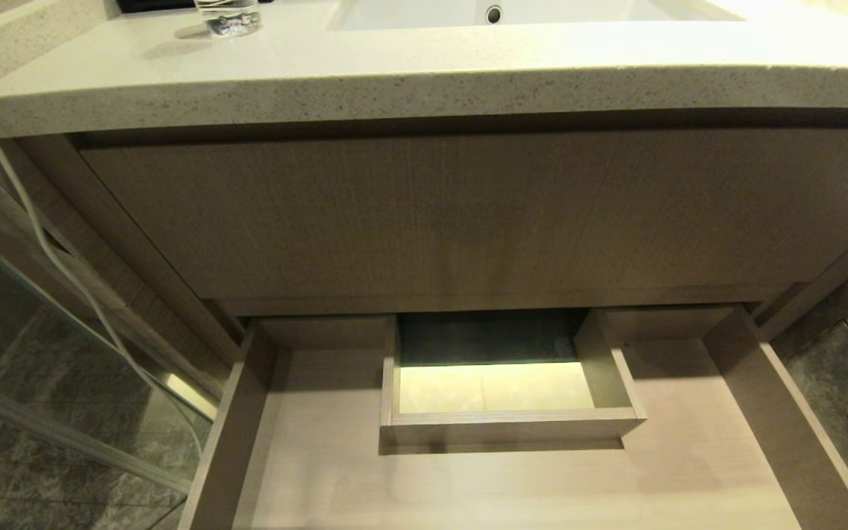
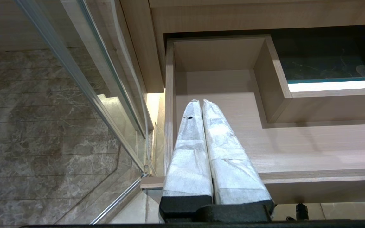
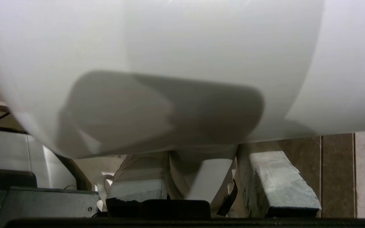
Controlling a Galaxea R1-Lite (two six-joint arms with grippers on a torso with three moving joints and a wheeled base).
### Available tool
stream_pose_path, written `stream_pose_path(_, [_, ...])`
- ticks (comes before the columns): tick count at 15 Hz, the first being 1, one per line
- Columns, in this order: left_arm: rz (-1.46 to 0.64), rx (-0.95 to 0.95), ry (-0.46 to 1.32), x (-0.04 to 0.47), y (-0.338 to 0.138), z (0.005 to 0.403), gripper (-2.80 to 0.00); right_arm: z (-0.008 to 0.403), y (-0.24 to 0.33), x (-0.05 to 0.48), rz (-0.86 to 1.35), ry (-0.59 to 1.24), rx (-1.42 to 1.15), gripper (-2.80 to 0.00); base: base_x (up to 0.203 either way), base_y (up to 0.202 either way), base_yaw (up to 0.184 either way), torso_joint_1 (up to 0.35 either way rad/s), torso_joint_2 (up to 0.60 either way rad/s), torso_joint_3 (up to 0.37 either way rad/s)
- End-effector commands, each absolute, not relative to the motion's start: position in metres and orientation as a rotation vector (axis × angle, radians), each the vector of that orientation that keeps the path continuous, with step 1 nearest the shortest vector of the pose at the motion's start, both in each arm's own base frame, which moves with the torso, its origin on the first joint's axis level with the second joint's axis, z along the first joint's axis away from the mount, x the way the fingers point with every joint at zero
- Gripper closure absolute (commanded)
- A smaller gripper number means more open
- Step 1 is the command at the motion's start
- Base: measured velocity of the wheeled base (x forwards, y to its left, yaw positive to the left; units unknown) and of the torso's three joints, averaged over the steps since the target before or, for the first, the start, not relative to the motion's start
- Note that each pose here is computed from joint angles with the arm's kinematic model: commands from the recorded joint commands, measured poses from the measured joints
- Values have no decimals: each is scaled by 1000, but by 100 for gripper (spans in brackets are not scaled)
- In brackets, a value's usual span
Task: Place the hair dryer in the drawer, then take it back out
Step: Put it into the drawer
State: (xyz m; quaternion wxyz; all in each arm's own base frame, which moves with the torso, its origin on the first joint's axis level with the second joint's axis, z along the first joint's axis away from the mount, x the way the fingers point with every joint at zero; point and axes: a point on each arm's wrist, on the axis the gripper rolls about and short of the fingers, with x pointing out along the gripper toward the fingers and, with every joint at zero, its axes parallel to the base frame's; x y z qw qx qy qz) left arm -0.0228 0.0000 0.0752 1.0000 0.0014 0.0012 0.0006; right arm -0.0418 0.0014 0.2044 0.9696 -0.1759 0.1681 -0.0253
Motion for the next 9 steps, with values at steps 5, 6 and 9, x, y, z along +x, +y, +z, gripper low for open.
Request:
stream_pose_path(5, [2,3,3,-23,0,75,0,210,0,-15,-23,496,-354,0,0,0,0,0,0,0])
stream_pose_path(6, [2,3,3,-23,0,75,0,210,-1,-6,-14,543,-352,0,0,0,0,0,0,0])
stream_pose_path(9, [2,3,3,-23,0,75,0,210,-3,27,17,669,-342,0,0,0,0,0,0,0])
